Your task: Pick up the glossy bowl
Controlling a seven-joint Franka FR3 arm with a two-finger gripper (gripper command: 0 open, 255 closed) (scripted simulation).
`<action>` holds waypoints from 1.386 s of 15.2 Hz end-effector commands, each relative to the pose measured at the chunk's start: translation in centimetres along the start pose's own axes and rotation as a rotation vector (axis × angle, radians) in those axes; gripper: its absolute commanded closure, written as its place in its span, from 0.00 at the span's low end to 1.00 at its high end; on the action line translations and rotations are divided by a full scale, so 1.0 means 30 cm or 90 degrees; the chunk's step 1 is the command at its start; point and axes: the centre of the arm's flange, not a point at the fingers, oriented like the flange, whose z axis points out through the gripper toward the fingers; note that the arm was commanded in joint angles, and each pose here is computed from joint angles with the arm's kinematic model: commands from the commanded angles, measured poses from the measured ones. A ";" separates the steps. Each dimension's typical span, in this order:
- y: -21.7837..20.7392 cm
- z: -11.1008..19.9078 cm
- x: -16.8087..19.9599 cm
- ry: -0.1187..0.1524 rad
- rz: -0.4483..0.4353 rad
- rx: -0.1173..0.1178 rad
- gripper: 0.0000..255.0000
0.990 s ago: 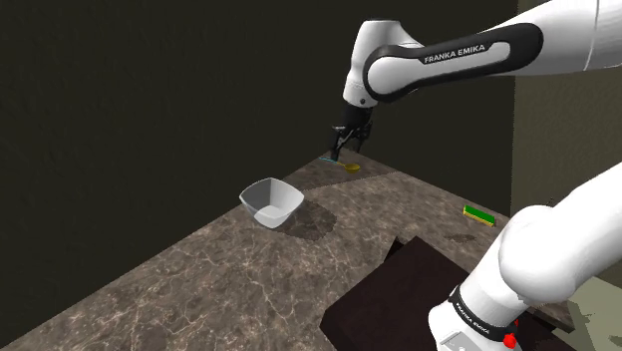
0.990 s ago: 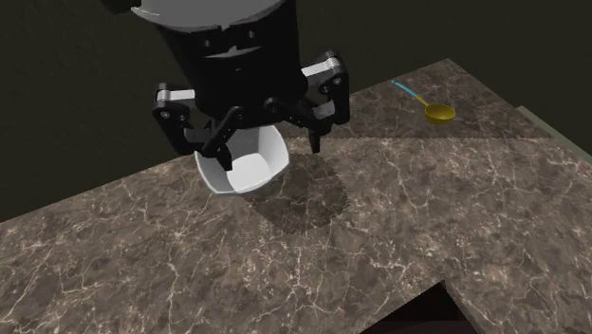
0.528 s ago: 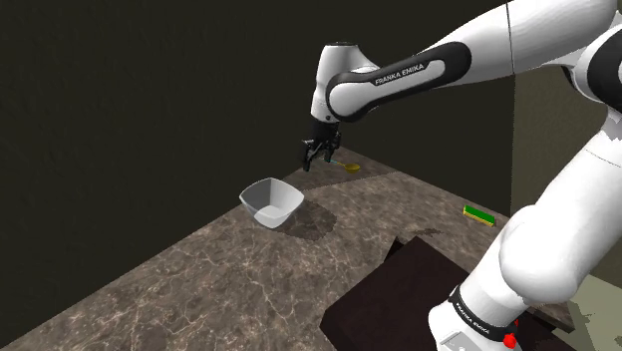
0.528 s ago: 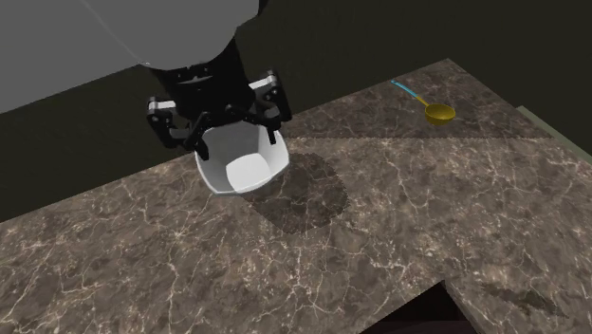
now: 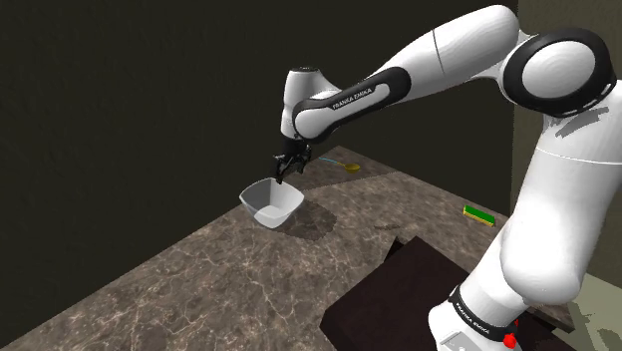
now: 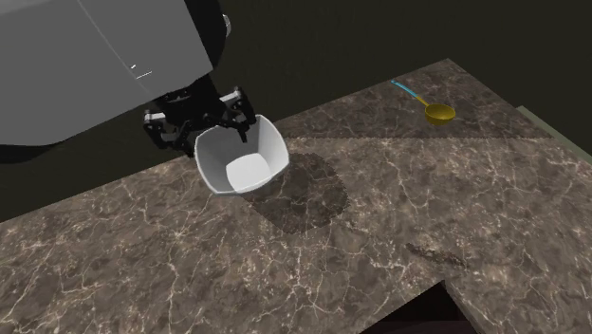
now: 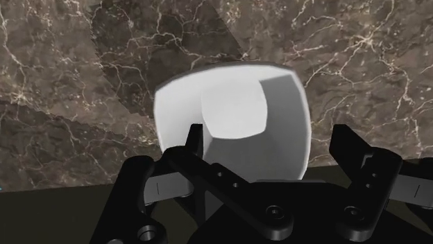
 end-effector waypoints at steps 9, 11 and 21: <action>-0.215 0.291 0.249 0.007 -0.044 0.004 0.00; -0.260 0.347 0.298 0.008 -0.053 0.005 0.00; -0.280 0.492 0.302 0.008 -0.055 0.005 0.00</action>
